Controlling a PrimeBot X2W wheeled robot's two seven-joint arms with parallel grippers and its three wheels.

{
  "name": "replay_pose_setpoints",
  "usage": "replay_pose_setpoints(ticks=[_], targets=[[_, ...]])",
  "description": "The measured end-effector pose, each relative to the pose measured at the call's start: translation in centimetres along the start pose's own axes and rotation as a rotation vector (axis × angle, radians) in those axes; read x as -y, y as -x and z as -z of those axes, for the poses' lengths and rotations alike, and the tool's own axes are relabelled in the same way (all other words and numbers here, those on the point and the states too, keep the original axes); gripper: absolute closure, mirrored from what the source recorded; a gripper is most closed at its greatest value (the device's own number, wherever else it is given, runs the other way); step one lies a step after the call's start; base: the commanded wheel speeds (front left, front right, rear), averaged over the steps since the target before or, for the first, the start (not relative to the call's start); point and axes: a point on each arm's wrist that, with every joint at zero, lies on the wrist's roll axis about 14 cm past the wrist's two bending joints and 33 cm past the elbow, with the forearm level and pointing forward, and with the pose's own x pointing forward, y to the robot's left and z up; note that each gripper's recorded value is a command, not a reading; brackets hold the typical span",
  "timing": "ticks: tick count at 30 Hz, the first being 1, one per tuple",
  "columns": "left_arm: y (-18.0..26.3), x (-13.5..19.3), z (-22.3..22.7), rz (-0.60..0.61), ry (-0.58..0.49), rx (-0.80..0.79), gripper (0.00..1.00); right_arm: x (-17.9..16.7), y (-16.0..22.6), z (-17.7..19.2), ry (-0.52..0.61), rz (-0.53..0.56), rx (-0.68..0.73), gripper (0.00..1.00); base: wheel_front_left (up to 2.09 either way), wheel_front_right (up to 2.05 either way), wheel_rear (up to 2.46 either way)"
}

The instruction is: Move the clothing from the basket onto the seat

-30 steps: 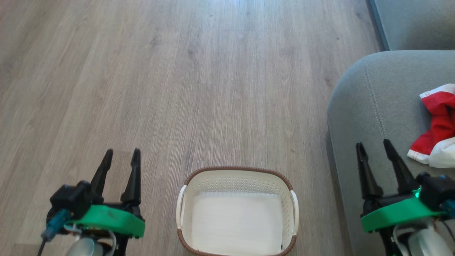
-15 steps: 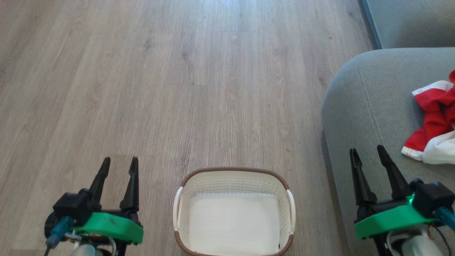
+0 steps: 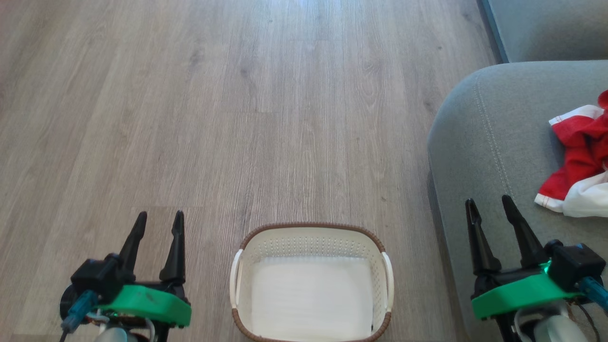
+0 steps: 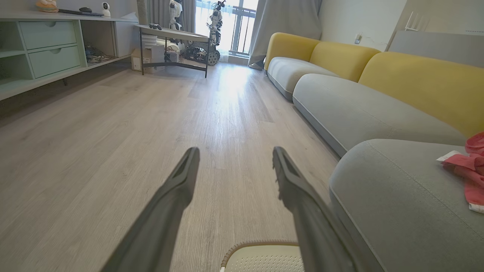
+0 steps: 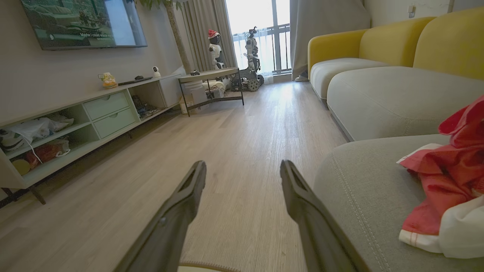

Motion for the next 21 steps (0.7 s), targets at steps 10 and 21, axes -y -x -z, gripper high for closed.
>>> replay_pose_setpoints(ticks=[10,21], targets=[[-0.1,0.1,0.3,0.005,-0.011,-0.007,0.0,-0.1,0.0,0.2,-0.002,-0.001,-0.005,0.0,0.0,0.0,0.0],[0.6,0.4,2.5,0.003,0.003,-0.076,1.0,0.1,0.7,2.2,-0.013,0.012,-0.068,1.0,0.0,0.0,0.0]])
